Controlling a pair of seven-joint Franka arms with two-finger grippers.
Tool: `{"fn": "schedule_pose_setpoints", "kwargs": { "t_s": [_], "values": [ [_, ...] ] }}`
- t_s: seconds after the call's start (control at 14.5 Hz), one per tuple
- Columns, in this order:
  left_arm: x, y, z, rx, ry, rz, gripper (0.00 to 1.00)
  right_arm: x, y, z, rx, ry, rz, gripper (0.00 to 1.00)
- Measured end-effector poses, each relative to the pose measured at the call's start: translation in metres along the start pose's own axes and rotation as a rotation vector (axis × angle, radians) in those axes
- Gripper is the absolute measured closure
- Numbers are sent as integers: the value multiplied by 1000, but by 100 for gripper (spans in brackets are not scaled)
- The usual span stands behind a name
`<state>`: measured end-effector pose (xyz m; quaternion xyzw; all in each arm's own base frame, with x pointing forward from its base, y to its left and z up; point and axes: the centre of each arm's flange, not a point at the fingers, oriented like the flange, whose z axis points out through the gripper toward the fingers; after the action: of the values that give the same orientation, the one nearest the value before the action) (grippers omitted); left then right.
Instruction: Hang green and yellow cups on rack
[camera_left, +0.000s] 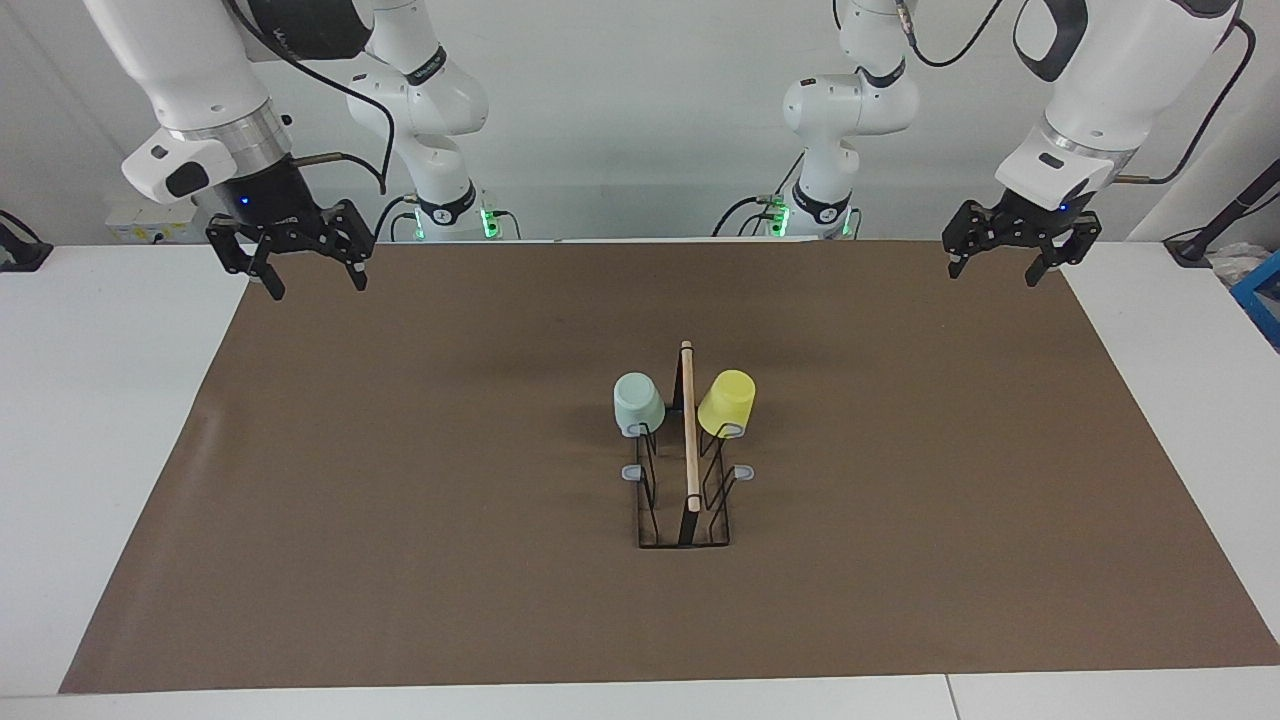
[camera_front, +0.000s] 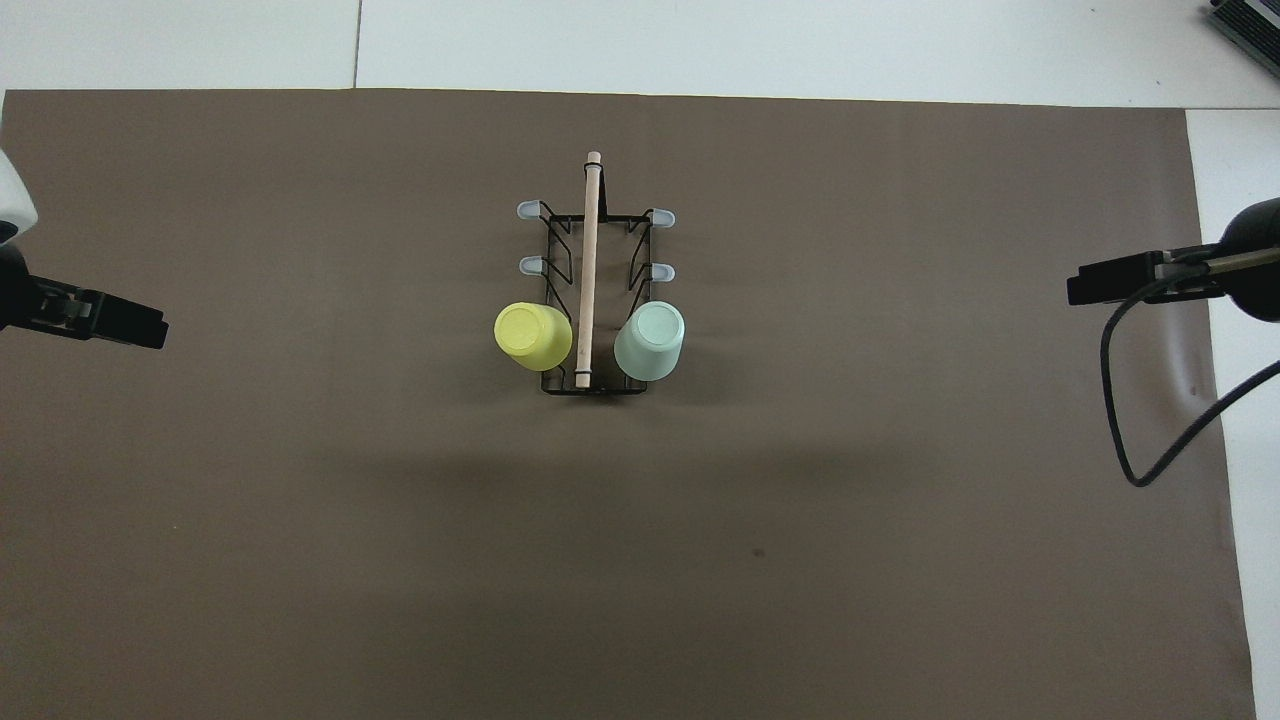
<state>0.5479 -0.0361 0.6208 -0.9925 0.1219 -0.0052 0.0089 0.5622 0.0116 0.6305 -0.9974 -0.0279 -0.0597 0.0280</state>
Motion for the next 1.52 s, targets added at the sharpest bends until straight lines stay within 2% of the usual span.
{"fn": "schedule_pose_setpoints", "kwargs": {
  "t_s": [0.97,1.24,1.52],
  "values": [
    [0,1,0,0,0,2,0,1,-5,4,3,-8,5,0],
    [-1,5,1,-3,-18,9,0,1,-2,4,3,-8,12,0],
    [-3,15,-12,-22,-22,21,0,1,-5,5,3,-8,7,0]
  ]
}}
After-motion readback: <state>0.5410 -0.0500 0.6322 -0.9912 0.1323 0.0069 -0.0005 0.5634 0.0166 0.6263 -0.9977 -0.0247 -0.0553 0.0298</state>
